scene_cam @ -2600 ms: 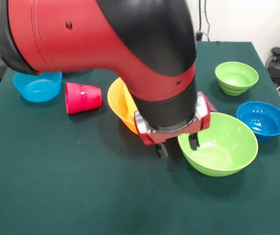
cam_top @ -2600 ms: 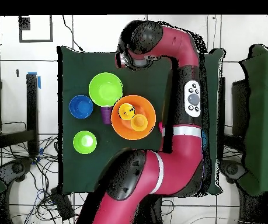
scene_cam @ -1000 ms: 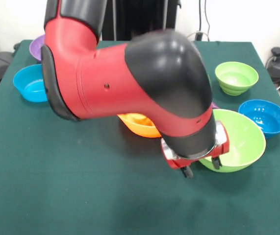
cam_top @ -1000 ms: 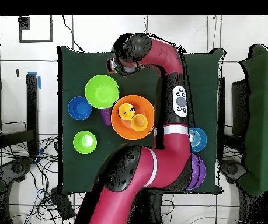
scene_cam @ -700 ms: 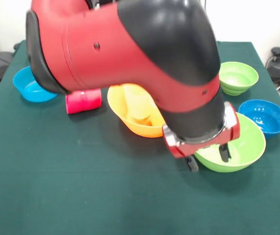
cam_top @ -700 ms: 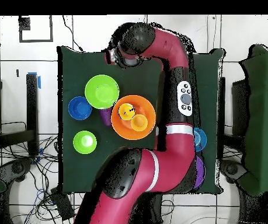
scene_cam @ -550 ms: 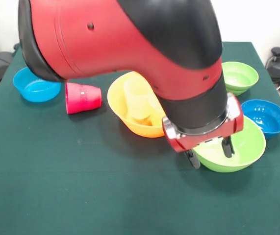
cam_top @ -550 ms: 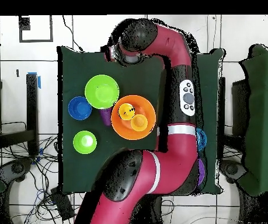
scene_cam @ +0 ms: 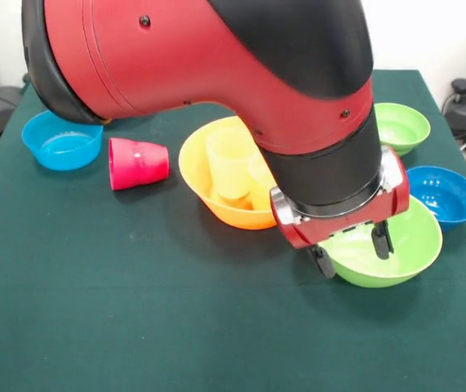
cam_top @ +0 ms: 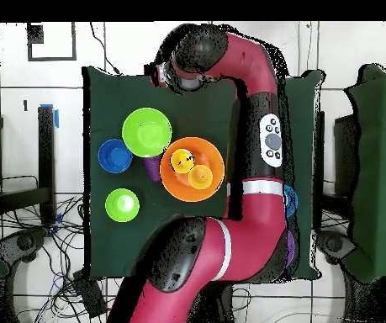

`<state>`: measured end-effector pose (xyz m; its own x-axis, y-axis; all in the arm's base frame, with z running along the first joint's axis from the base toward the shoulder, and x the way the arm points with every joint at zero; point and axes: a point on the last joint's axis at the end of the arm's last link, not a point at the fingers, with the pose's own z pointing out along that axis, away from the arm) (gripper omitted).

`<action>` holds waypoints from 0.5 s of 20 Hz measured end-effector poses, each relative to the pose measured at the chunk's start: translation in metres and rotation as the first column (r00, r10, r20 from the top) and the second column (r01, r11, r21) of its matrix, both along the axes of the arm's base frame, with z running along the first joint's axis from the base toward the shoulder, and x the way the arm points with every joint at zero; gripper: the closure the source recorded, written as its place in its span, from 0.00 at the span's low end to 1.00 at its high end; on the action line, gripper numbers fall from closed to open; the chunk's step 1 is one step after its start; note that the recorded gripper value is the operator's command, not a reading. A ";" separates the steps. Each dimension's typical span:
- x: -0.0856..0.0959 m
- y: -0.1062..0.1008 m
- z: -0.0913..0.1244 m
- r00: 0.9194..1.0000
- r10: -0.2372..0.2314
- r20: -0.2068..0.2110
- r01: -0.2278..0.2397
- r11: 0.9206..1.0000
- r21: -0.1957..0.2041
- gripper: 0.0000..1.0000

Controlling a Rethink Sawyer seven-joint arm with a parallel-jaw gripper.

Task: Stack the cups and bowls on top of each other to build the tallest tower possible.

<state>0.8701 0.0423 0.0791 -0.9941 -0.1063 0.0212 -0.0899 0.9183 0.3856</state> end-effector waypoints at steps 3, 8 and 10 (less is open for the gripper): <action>-0.004 0.002 -0.010 1.000 0.003 -0.016 -0.003 1.000 0.005 0.00; -0.013 0.008 -0.027 0.999 0.011 -0.046 -0.011 1.000 0.015 0.00; -0.015 0.009 -0.030 0.999 0.014 -0.052 -0.014 1.000 0.017 0.00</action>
<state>0.8554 0.0516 0.0488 -0.9901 -0.1209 0.0716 -0.0820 0.9107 0.4049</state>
